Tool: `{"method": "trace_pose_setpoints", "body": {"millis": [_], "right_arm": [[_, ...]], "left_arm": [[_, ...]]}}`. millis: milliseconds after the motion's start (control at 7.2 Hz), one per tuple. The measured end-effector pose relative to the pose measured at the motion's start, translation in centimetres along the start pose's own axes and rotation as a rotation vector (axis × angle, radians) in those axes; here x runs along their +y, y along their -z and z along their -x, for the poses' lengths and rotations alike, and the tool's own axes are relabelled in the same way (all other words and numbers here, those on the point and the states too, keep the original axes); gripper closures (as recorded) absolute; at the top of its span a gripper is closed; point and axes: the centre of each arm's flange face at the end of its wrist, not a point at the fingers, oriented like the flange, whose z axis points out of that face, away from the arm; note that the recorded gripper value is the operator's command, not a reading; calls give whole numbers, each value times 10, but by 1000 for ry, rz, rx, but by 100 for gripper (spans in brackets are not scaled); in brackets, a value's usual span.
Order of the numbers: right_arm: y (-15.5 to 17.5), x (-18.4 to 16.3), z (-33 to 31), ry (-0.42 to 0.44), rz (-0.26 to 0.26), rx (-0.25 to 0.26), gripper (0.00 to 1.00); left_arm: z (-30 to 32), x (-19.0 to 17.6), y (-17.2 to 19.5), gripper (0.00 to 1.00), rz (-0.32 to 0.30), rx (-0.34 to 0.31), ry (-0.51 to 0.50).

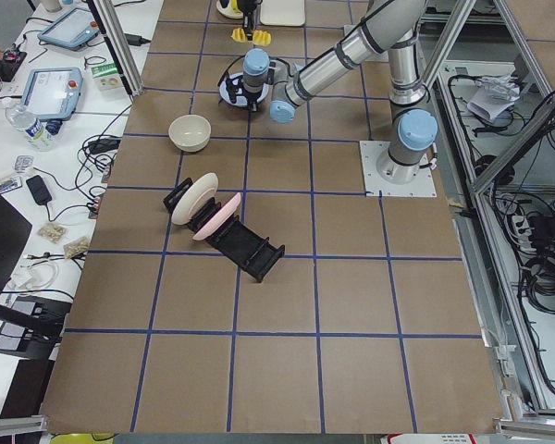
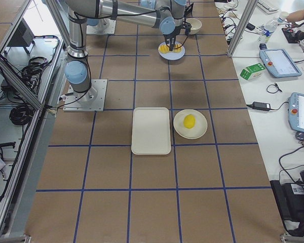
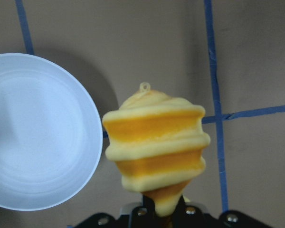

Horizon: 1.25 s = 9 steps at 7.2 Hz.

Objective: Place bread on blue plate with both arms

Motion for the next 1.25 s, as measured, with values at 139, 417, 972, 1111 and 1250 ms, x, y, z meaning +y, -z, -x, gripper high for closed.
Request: {"method": "trace_pose_setpoints", "body": {"millis": [139,417,972,1111,1250], "right_arm": [[-11,-1,14,14,9,-12,100],[-36,-5,47,28,-5,-59,100],[-70,-20,116,37,-40,-84,100],[-78,-19,124,26,-33,-80,92],[-85,-16,126,10,-20,-69,62]], "left_arm": [[2,-2,1,0,-19,-33,-2],[7,-13,18,0,-45,-59,6],[-9,-57,135,0,-49,-233,36],[-20,-57,176,0,-28,-285,14],[-29,-49,216,0,-4,-324,-43]]}}
